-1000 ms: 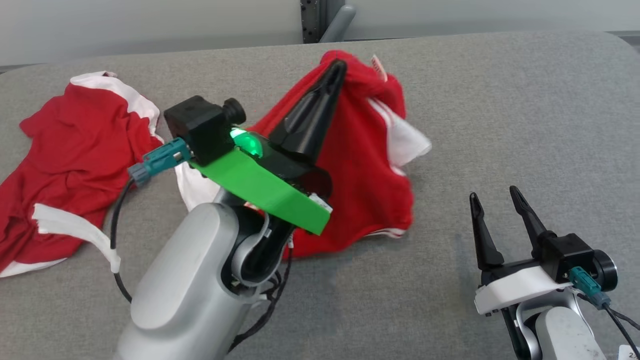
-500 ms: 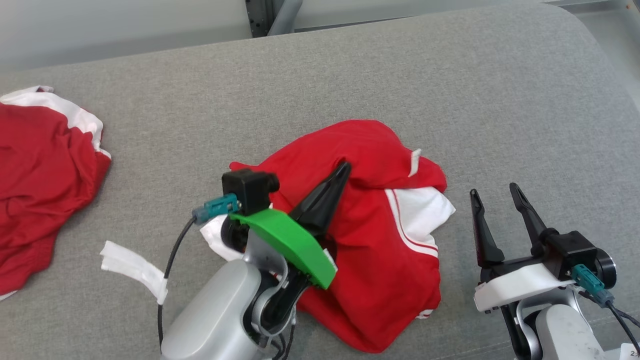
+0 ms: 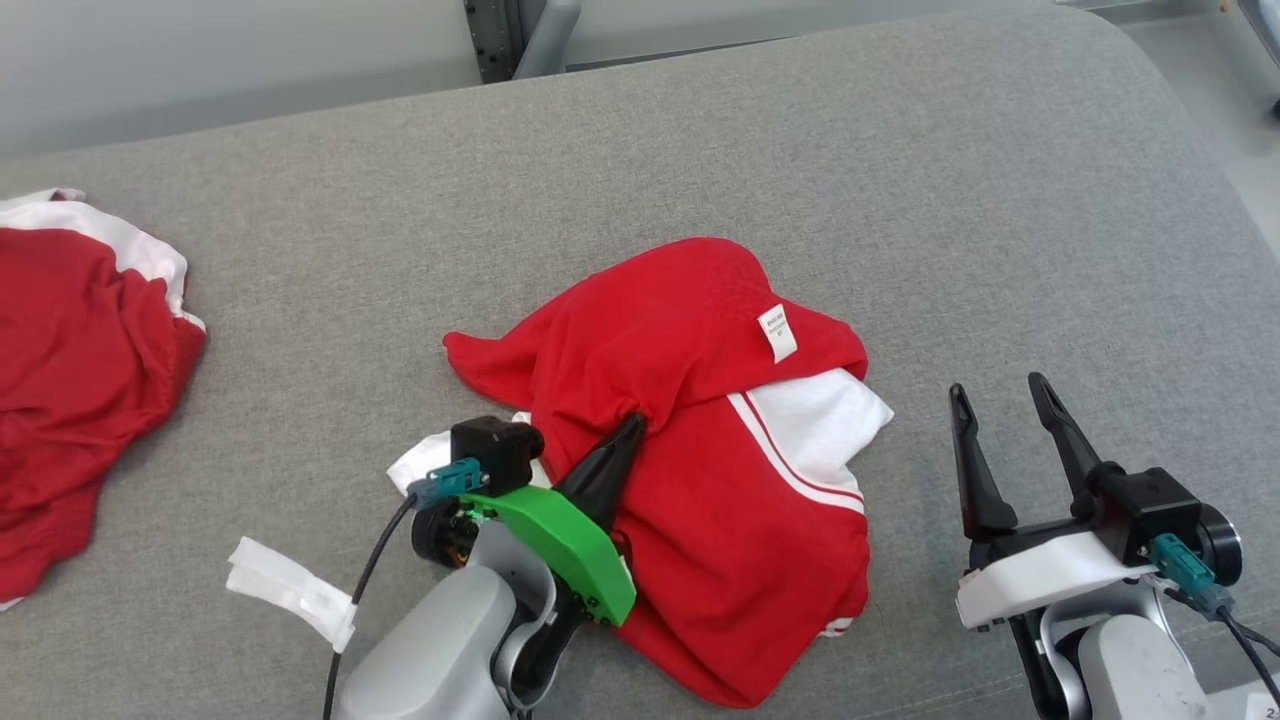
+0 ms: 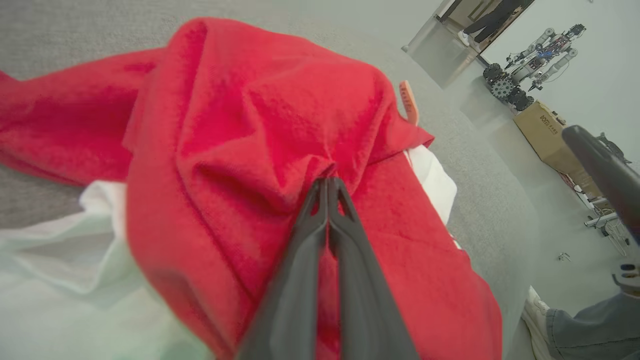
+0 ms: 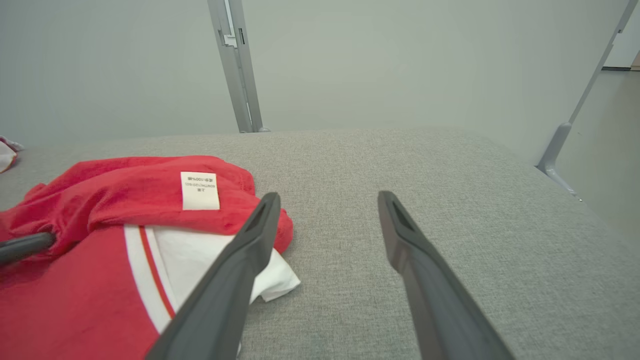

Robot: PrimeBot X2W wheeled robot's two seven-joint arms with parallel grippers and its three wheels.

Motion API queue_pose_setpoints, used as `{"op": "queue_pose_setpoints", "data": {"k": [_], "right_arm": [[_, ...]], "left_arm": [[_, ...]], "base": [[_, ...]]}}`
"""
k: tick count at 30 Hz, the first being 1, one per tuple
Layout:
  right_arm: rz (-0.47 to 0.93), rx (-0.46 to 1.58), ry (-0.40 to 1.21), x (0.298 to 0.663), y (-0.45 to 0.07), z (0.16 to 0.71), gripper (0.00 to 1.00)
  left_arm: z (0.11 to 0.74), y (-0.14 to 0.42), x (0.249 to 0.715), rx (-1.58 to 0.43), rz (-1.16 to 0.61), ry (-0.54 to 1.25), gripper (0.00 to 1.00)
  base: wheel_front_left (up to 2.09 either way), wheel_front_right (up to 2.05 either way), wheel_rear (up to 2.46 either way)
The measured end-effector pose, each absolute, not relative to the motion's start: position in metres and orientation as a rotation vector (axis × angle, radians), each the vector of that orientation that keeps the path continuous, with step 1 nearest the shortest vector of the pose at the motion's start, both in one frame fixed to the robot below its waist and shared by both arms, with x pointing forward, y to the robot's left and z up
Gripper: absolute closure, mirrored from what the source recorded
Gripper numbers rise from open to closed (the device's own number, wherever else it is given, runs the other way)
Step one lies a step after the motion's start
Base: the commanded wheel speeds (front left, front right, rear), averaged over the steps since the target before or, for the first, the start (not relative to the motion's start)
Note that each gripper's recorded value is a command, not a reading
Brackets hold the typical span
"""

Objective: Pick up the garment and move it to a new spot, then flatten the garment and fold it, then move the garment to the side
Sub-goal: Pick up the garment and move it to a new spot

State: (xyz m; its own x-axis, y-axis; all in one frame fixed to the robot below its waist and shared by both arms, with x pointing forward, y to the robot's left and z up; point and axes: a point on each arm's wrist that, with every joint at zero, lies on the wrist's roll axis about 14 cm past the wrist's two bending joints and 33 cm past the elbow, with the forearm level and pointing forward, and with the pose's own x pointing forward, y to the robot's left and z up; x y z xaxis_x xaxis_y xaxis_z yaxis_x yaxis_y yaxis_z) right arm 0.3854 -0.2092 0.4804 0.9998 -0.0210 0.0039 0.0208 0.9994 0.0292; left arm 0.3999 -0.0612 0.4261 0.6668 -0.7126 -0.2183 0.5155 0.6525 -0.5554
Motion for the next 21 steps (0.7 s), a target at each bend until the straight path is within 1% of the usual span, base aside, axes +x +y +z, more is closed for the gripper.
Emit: {"op": "queue_pose_setpoints", "data": {"k": [1, 2, 3, 8, 11, 13, 14, 16, 21], "right_arm": [[-0.021, 0.028, -0.004, 0.385, -0.209, 0.480, 0.00], [-0.018, 0.024, -0.003, 0.384, -0.208, 0.480, 0.00], [-0.015, 0.021, -0.004, 0.384, -0.208, 0.481, 0.00], [-0.008, 0.005, -0.025, 0.382, -0.206, 0.488, 0.00], [-0.005, -0.006, -0.048, 0.383, -0.205, 0.495, 0.00], [-0.005, -0.018, -0.064, 0.382, -0.206, 0.501, 0.00], [-0.001, -0.033, -0.078, 0.381, -0.205, 0.506, 0.00], [0.000, -0.037, -0.087, 0.382, -0.205, 0.508, 0.00], [0.017, -0.050, -0.106, 0.384, -0.200, 0.514, 0.00]], "left_arm": [[0.432, -0.061, 0.402, -0.473, -0.725, 0.408, 0.84], [0.438, -0.061, 0.405, -0.466, -0.723, 0.376, 0.25], [0.443, -0.059, 0.407, -0.447, -0.721, 0.349, 0.00], [0.463, -0.044, 0.412, -0.390, -0.678, 0.238, 0.00], [0.470, -0.031, 0.413, -0.375, -0.635, 0.204, 0.00], [0.482, -0.013, 0.416, -0.359, -0.579, 0.144, 0.00], [0.498, 0.008, 0.419, -0.334, -0.523, 0.072, 0.00], [0.503, 0.017, 0.417, -0.321, -0.500, 0.046, 0.00], [0.504, 0.075, 0.403, -0.253, -0.340, -0.008, 0.00]], "base": [[0.00, 0.00, 0.00], [0.00, 0.00, 0.00], [0.00, 0.00, 0.00], [0.00, 0.00, 0.00], [0.00, 0.00, 0.00], [0.00, 0.00, 0.00], [0.00, 0.00, 0.00], [0.00, 0.00, 0.00], [0.00, 0.00, 0.00]]}}
